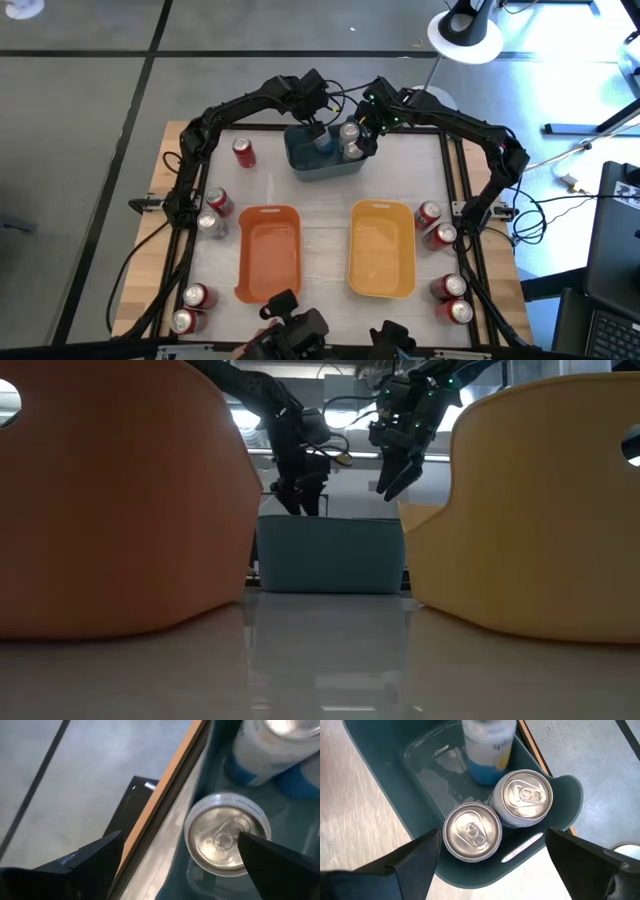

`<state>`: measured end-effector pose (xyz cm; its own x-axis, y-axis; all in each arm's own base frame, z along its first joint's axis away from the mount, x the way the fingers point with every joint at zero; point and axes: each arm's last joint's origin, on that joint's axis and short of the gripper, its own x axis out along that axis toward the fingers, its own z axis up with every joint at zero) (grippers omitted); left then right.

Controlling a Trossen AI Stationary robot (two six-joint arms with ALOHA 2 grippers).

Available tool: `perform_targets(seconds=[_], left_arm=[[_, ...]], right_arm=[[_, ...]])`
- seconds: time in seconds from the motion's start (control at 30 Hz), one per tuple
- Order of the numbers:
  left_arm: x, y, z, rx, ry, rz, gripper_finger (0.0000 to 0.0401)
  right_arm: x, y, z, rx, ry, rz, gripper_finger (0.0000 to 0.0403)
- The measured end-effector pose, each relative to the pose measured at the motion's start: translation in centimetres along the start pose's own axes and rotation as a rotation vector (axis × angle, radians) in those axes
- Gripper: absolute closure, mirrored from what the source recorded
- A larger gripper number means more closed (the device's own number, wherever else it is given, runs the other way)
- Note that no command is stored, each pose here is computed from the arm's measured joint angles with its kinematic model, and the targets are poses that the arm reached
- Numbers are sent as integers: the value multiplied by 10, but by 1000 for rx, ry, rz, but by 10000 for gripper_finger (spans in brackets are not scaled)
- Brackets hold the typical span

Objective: Sort soda cans
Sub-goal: Put the top blue-white soda can into the green bin, then put the blue-white soda can into the green bin

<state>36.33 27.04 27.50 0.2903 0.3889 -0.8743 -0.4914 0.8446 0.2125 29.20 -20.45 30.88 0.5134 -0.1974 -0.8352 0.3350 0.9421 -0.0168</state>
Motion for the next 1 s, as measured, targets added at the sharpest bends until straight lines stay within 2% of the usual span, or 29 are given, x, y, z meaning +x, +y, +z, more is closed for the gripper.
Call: perform_targets(seconds=[0.27,0.37,0.43,0.53,0.77,0.87,1.0], left_arm=[[4,-11,8,42,-60,-12,22],[-8,-12,7,52,-53,-15,22],[-32,-12,6,50,-63,-14,22],[-84,-16,-1,47,-96,-19,22],[-190,-37,-31,-2,-217,-68,22],[-221,-48,-49,3,-226,-101,22],[-245,-61,-69,-11,-183,-145,22]], right_arm=[[0,0,0,0,0,0,47],[0,0,0,0,0,0,47],[0,0,0,0,0,0,47],[0,0,0,-1,-1,0,47],[0,0,0,0,-1,2,47],[0,0,0,0,-1,2,47],[0,0,0,11,-1,2,47]])
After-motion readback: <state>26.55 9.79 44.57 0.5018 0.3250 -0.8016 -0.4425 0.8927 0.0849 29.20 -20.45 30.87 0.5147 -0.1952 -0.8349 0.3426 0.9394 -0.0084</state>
